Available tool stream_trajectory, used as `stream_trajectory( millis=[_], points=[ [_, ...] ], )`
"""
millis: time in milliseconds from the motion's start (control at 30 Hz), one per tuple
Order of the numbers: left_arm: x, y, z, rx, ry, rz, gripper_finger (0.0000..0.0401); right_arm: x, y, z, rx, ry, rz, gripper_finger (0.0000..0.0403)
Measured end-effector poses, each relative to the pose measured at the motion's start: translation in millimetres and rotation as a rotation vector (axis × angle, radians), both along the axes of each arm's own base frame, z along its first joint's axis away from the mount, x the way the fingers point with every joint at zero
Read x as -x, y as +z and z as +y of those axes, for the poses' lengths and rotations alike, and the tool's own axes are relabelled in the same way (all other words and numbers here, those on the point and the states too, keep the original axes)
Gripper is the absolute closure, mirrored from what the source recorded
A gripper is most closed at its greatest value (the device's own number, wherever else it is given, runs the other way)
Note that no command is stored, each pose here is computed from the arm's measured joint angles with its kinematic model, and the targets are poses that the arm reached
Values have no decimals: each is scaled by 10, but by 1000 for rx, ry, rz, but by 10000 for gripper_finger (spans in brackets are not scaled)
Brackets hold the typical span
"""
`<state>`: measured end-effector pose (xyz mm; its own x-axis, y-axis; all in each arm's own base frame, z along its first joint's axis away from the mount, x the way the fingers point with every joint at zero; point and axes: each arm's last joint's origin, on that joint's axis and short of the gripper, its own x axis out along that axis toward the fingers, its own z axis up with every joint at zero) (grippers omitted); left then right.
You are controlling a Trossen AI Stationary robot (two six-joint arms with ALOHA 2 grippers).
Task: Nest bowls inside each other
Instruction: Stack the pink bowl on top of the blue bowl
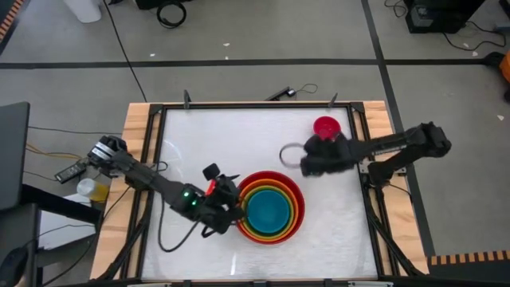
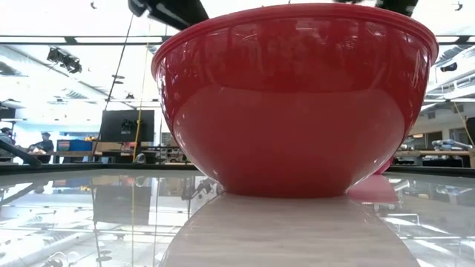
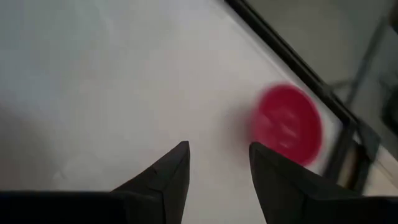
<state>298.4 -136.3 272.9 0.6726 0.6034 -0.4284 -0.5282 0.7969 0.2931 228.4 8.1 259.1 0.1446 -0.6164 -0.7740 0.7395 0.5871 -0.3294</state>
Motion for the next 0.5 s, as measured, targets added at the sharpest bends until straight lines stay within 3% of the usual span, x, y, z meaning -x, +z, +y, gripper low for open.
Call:
stream_trajectory(
  millis=[133,300,500],
  points=[
    [-61,-15,118,50,4,25,225,91,-224,-416,-77,-93,68,229],
    [-81,-9,157,37,-7,45,225,166,-530,-887,-135,-69,100,230],
    [-96,-3,168,39,-7,38,225,290,-670,-1223,-192,-88,58,229]
  ],
)
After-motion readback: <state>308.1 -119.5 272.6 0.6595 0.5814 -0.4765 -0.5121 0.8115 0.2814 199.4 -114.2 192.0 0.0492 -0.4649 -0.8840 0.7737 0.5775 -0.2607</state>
